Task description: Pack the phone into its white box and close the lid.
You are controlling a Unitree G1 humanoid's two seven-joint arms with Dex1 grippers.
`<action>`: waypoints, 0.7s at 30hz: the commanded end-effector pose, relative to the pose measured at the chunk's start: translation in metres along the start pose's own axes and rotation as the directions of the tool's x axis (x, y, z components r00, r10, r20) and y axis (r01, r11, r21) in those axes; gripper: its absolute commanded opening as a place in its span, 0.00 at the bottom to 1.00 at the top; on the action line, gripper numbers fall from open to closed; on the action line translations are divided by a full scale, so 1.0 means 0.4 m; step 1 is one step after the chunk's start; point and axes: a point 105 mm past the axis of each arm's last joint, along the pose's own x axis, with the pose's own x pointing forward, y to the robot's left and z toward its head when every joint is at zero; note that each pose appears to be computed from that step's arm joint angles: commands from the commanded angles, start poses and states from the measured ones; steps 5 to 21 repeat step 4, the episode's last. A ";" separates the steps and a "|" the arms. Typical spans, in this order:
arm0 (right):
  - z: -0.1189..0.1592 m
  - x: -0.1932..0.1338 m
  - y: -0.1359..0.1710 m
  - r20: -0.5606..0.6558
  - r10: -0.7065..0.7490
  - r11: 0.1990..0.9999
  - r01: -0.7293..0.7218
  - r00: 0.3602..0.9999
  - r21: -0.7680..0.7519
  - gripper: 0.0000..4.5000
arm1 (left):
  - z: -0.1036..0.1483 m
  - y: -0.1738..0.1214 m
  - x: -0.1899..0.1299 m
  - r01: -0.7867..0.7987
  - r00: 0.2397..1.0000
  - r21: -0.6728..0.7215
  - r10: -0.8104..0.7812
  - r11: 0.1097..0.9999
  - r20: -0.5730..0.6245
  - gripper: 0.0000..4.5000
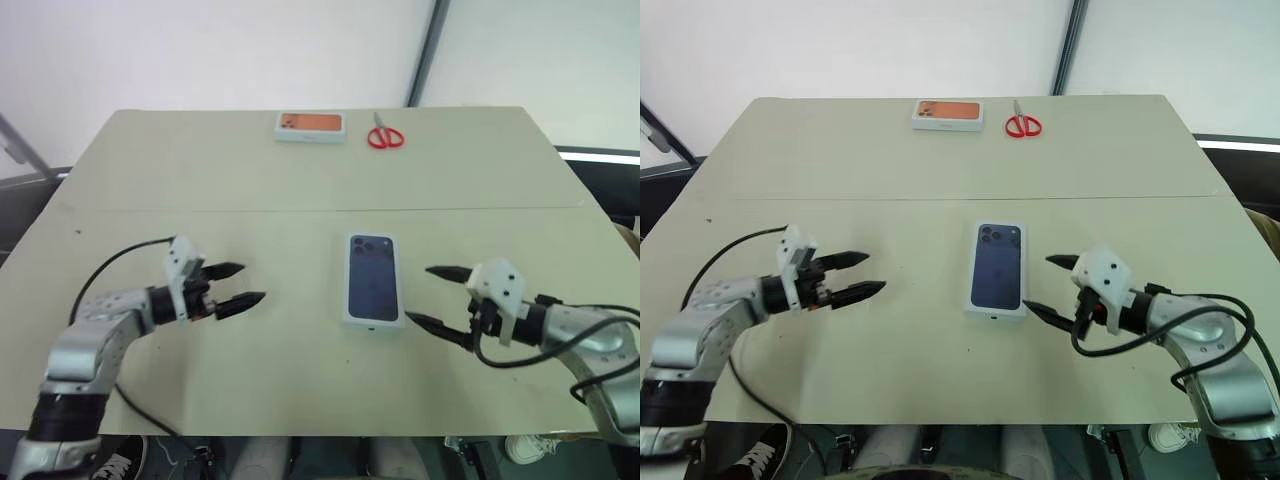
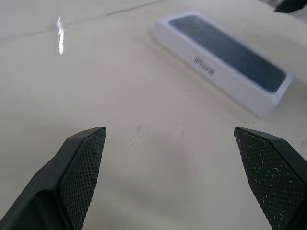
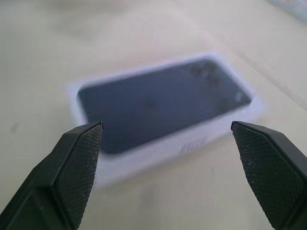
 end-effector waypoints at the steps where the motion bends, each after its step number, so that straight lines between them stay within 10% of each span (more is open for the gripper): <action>1: 0.017 -0.042 -0.002 0.039 -0.024 0.998 0.026 0.999 -0.058 0.99 | 0.016 0.002 -0.049 -0.051 0.998 0.049 0.049 0.998 0.037 1.00; 21: -0.016 -0.080 0.000 0.021 -0.034 0.996 0.036 0.999 -0.082 0.99 | 0.006 0.009 -0.091 -0.087 0.995 0.041 0.085 0.995 0.047 1.00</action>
